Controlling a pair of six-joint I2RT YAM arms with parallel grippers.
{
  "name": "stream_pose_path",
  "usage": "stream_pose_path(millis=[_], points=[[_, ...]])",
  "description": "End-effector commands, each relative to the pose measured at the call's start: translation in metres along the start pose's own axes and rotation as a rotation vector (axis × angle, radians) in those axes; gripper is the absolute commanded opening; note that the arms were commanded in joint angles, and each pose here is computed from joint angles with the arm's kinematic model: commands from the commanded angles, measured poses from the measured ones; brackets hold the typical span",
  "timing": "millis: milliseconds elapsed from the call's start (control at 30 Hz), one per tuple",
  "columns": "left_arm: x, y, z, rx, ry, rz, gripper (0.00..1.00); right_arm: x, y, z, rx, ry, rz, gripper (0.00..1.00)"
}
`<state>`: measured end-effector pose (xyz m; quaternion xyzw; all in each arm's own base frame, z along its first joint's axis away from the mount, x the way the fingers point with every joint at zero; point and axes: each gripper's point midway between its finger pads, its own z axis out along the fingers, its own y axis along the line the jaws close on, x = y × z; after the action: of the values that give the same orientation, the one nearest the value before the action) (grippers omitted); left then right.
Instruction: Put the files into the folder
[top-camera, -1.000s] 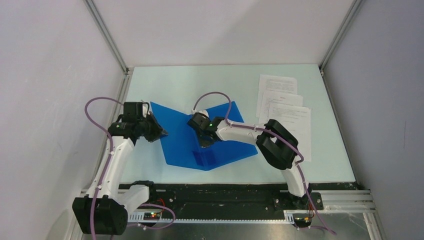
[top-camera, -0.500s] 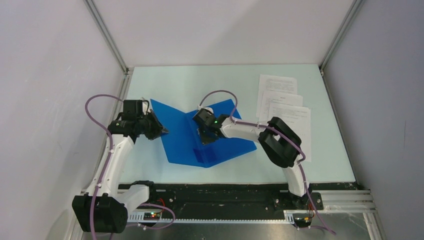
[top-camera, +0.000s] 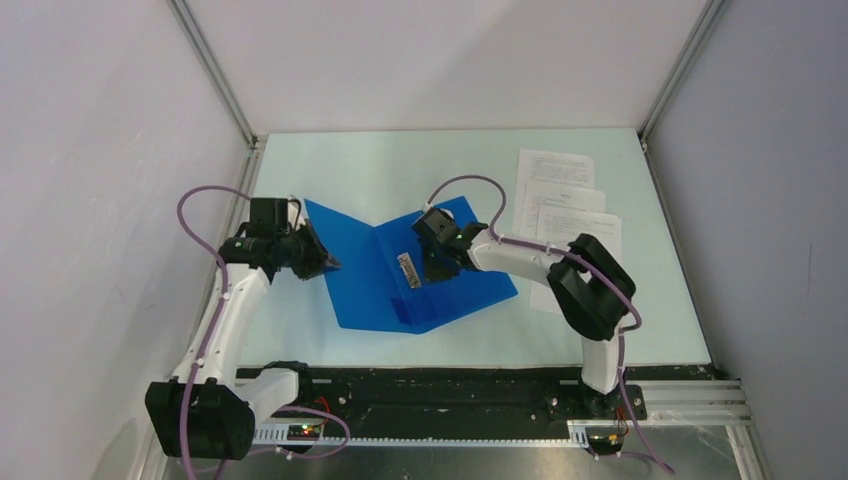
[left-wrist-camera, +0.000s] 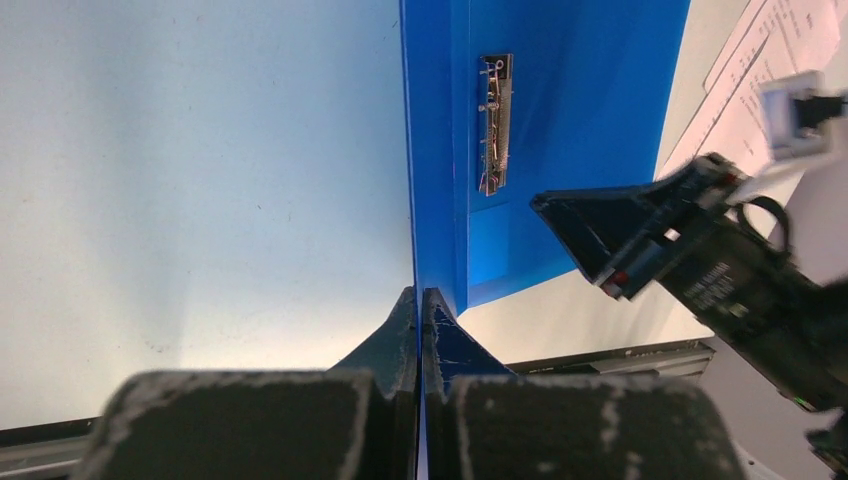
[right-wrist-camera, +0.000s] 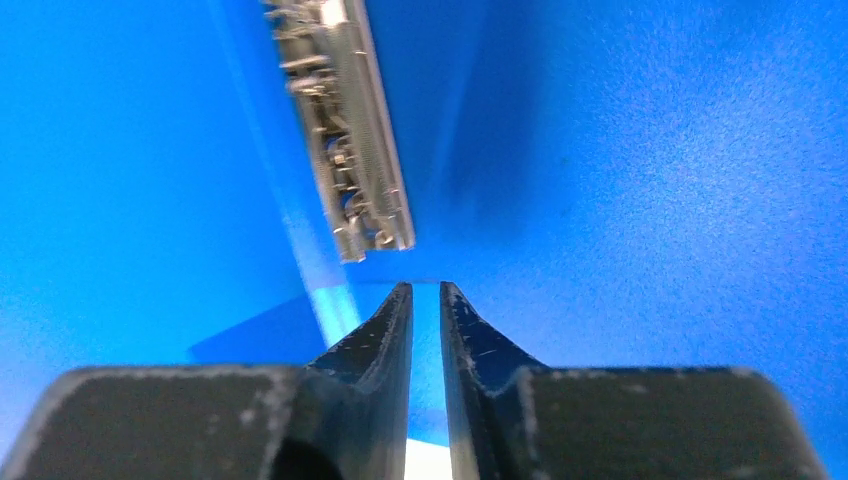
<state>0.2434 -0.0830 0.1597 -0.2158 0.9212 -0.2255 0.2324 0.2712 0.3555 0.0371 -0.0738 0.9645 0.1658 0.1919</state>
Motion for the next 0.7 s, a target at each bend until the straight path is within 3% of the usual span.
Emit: stream_pose_path(millis=[0, 167, 233, 300, 333, 400, 467, 600, 667], points=[[-0.008, -0.014, -0.007, 0.056, -0.007, 0.073, 0.0, -0.046, 0.011, -0.053, -0.047, -0.168, 0.012, 0.25], [-0.021, -0.008, -0.004, 0.006, -0.033, 0.131, 0.0, -0.075, -0.054, -0.059, 0.07, -0.187, 0.077, 0.54], [-0.036, -0.005, -0.005, -0.042, -0.075, 0.16, 0.0, -0.079, -0.079, -0.061, 0.089, -0.174, 0.095, 0.6], [-0.055, -0.001, -0.006, -0.101, -0.112, 0.178, 0.23, -0.08, -0.102, -0.063, 0.097, -0.158, 0.129, 0.65], [-0.06, 0.006, -0.004, -0.157, -0.108, 0.175, 0.53, -0.073, -0.111, -0.061, 0.1, -0.142, 0.139, 0.67], [-0.077, 0.01, -0.011, -0.23, -0.139, 0.183, 0.86, -0.07, -0.128, -0.063, 0.084, -0.126, 0.184, 0.7], [-0.107, 0.014, -0.034, -0.342, -0.252, 0.171, 0.97, -0.065, -0.142, -0.066, 0.056, -0.116, 0.223, 0.72], [-0.141, 0.016, -0.089, -0.472, -0.448, 0.142, 0.99, -0.051, -0.156, -0.062, 0.01, -0.067, 0.256, 0.73], [-0.148, -0.001, -0.117, -0.442, -0.53, 0.169, 1.0, -0.041, -0.157, -0.055, 0.005, -0.036, 0.254, 0.73]])
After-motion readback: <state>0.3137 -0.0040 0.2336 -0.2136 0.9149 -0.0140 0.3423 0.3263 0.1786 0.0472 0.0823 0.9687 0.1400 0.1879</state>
